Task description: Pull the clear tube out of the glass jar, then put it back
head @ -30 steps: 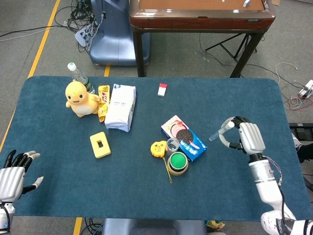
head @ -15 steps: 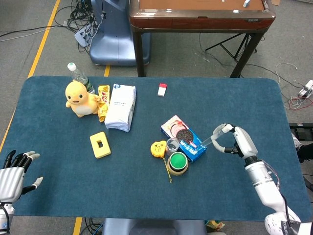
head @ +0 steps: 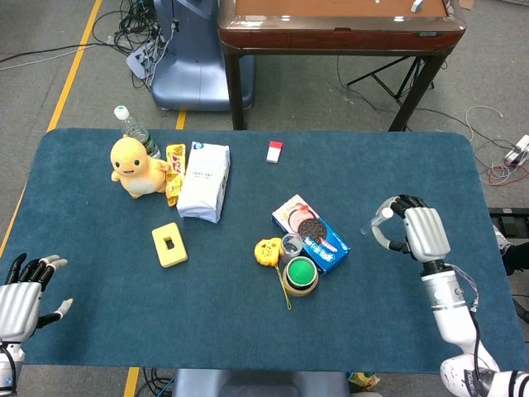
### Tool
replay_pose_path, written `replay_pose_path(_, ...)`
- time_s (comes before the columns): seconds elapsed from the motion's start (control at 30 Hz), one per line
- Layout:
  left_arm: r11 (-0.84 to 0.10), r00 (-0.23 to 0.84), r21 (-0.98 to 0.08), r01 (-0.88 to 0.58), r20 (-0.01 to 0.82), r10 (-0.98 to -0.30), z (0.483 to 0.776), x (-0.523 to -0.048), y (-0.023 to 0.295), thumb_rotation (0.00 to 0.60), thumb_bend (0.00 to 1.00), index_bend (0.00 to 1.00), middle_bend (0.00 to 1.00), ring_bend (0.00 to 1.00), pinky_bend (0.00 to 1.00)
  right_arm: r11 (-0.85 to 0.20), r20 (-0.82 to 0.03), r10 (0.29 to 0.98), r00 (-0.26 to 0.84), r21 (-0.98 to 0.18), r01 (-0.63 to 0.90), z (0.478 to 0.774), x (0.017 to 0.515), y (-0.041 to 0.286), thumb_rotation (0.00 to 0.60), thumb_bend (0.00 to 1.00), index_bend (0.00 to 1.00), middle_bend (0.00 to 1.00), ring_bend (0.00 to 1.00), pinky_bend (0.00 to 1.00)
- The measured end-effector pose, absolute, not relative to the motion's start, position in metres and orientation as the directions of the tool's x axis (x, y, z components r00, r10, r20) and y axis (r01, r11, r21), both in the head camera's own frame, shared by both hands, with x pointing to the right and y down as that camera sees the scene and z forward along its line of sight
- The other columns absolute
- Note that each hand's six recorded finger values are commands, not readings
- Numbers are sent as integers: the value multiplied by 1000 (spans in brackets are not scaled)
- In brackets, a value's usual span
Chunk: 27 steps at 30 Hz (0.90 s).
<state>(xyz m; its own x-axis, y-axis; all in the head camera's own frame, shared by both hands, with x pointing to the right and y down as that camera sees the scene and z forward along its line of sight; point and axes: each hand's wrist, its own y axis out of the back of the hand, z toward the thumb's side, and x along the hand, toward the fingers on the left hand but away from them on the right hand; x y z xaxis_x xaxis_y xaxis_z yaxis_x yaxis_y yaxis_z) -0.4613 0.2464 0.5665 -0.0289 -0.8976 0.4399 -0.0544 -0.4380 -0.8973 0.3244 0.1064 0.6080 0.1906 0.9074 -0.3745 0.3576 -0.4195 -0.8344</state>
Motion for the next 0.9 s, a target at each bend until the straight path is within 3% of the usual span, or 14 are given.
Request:
replay_pose_path(0.33,-438,-29,-898,-52,440,-898,566,-461,246,600,244,247,200,160,21,-538,-499,827,259,-570,620,612,308,119,600,585,623,439,296,270)
replay_pose_path(0.43,-439,-30,-897,-53,441,-897,566,-462,246,600,244,247,200,160,21,-532,-487,835,257,-595,602,611,310,117,600,585,623,440,296,270)
replay_pose_path(0.73,-441,-29,-896,-52,443,-896,567,-461,246,600,244,247,200,160,21,-433,-375,900,224,-833,344,611,320,110,600,585,623,440,296,271)
replay_pose_path(0.9,-443,-31,-895,-52,444,-895,567,-462,247,600,244,247,200,160,21,-454,-394,890,227,-805,383,615,315,113,600,585,623,440,296,270)
